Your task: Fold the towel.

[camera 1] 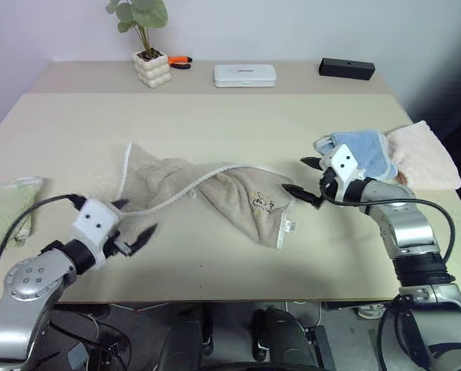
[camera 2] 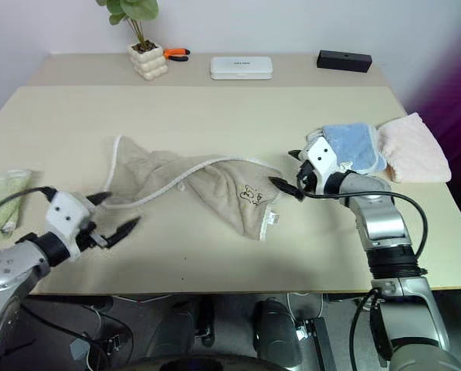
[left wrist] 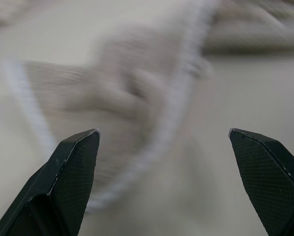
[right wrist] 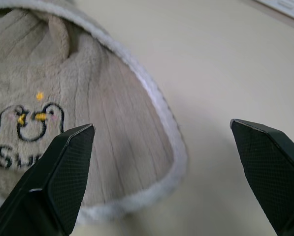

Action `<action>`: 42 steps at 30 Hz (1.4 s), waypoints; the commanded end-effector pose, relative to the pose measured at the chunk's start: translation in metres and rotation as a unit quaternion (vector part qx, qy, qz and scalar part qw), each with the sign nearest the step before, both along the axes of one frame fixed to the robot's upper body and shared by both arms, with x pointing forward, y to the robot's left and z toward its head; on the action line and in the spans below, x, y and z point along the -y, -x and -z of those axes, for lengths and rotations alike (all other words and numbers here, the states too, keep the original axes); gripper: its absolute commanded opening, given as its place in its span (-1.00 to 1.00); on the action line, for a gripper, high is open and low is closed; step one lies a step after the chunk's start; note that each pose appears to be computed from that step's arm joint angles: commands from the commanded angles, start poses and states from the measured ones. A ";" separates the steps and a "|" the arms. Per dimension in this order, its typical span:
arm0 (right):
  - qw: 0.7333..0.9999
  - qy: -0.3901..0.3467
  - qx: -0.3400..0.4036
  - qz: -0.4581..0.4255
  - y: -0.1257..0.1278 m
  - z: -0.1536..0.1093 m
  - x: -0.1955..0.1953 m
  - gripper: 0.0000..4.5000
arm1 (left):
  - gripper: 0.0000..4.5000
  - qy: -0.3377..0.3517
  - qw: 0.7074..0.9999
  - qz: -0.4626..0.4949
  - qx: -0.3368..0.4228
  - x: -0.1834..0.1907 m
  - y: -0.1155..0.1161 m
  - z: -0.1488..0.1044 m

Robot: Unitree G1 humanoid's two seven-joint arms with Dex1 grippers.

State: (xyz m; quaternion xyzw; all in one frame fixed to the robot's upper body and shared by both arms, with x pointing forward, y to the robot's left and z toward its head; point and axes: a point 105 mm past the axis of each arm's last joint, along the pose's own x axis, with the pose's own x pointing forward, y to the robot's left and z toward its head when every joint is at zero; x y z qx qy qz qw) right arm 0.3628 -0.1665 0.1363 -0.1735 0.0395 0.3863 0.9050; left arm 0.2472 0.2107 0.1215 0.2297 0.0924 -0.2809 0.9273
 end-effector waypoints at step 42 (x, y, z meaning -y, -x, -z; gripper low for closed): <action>0.996 0.051 -0.069 -0.003 -0.035 0.001 0.005 1.00 | -0.98 -0.100 0.991 -0.081 0.037 -0.061 -0.043 0.012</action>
